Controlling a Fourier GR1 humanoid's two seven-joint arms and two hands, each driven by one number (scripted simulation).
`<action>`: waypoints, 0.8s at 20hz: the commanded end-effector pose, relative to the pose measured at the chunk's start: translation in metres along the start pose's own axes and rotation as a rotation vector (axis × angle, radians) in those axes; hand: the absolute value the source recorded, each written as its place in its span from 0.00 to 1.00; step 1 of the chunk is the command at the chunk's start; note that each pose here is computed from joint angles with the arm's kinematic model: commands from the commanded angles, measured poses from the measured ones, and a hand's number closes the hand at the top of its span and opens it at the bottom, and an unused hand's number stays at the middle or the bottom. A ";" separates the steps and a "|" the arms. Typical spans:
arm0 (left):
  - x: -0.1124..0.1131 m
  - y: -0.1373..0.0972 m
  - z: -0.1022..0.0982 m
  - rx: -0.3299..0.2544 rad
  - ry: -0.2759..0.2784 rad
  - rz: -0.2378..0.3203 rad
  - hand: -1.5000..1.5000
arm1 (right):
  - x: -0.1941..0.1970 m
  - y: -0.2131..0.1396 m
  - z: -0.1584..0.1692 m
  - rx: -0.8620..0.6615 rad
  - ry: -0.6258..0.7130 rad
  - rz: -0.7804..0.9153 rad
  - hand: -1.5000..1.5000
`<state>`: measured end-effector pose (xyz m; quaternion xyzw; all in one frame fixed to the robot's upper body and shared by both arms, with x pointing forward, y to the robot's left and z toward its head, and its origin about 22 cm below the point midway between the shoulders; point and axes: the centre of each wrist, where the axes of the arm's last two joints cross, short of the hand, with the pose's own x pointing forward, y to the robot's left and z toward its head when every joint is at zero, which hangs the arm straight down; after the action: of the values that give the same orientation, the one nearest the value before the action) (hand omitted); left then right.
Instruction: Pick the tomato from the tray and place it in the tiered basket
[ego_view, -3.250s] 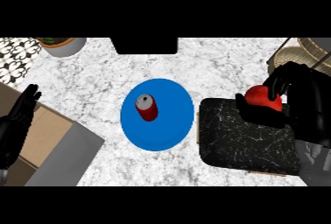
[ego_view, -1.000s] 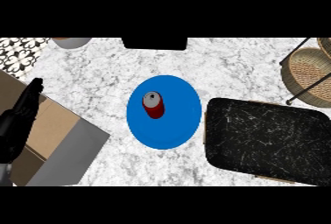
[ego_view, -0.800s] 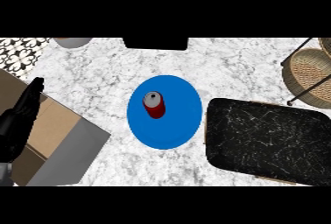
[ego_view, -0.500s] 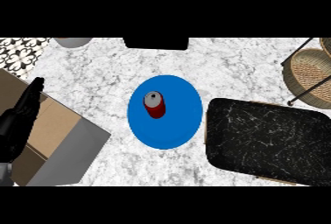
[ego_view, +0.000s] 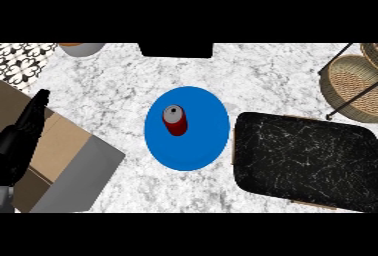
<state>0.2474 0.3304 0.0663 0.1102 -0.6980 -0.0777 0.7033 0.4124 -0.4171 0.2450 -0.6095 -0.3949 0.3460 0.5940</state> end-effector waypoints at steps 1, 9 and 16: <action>-0.062 -0.006 0.022 0.001 0.310 0.014 0.50 | 0.001 -0.010 -0.003 -0.050 -0.009 -0.095 0.00; -0.060 0.013 0.025 0.041 0.328 0.012 0.50 | -0.018 -0.077 -0.003 -0.217 0.085 -0.452 0.00; -0.067 0.006 0.044 0.050 0.344 0.018 0.50 | -0.088 -0.087 0.004 -0.178 0.199 -0.795 0.00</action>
<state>0.2346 0.3421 0.0614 0.1280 -0.6870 -0.0645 0.7124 0.3813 -0.4710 0.3221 -0.5417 -0.5361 0.0599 0.6446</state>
